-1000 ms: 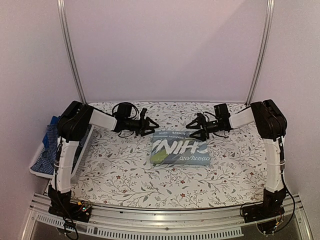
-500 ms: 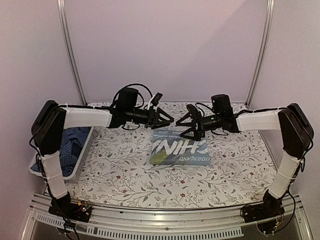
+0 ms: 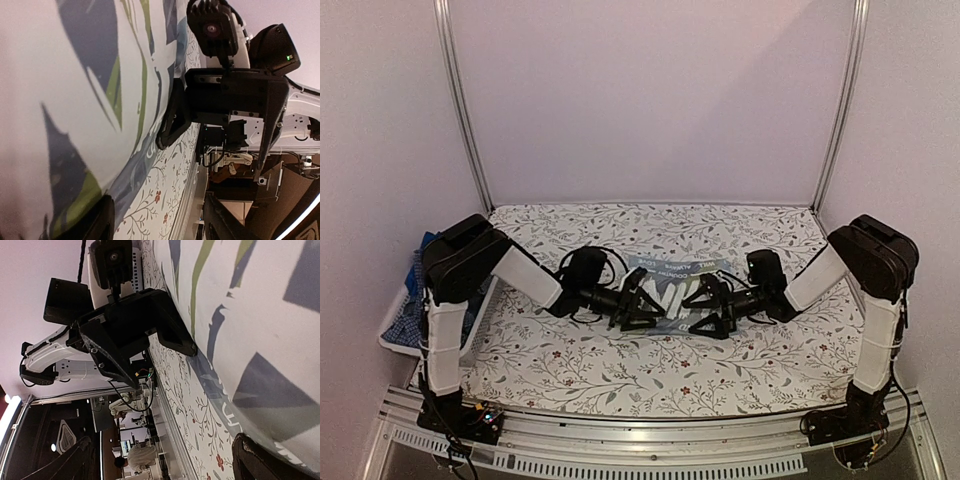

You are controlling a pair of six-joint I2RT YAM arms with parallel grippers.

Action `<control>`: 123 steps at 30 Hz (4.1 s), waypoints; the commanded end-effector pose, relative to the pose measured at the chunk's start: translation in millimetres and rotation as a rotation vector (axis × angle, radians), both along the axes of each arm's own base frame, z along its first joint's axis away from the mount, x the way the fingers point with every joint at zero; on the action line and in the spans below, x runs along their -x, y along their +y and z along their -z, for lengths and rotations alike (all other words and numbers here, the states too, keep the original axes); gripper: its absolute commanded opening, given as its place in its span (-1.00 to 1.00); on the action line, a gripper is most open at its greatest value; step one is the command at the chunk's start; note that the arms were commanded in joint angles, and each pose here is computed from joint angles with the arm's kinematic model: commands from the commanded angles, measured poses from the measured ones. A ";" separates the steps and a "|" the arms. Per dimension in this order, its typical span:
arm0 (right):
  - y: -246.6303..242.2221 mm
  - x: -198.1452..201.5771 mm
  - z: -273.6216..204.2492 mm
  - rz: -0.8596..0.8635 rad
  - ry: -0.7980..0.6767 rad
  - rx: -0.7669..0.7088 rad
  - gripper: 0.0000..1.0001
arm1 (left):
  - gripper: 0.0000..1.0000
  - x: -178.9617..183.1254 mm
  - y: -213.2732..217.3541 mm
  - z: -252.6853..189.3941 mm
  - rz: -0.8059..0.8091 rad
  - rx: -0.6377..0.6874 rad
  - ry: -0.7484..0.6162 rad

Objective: Fold and stack the mixed laundry pile
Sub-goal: Smooth out the square-folded T-shirt at the center of the board, then pick up the square-folded T-shirt from the center of the board, then pass from the left arm to the right

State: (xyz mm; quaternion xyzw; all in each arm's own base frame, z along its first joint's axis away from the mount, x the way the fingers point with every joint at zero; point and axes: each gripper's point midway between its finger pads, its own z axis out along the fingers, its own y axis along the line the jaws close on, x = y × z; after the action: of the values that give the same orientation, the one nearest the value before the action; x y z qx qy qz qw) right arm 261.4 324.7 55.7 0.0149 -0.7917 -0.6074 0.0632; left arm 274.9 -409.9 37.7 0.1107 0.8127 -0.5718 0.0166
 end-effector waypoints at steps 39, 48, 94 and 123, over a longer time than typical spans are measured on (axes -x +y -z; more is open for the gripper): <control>-25.8 -167.8 27.1 0.136 -0.178 0.117 0.75 | 0.20 -167.0 35.1 38.3 -0.312 -0.171 -0.075; -32.9 -196.0 -87.5 0.186 -0.302 0.000 0.76 | 0.32 -169.2 71.0 -52.7 -0.270 -0.192 -0.379; -95.4 -17.3 12.1 0.213 0.138 0.247 0.76 | -1.00 5.1 -137.4 -42.6 0.407 -0.364 -1.400; -54.2 -85.7 65.2 0.276 0.264 0.237 -0.81 | -0.94 12.9 -117.6 -64.7 0.367 -0.306 -1.376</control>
State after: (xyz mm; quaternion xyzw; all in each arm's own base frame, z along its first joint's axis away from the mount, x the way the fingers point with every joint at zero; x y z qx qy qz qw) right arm 354.4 277.0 23.3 -0.1374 -0.8180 -0.5553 0.0605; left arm 256.3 -526.0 67.9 0.6008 0.6649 -0.2300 0.3795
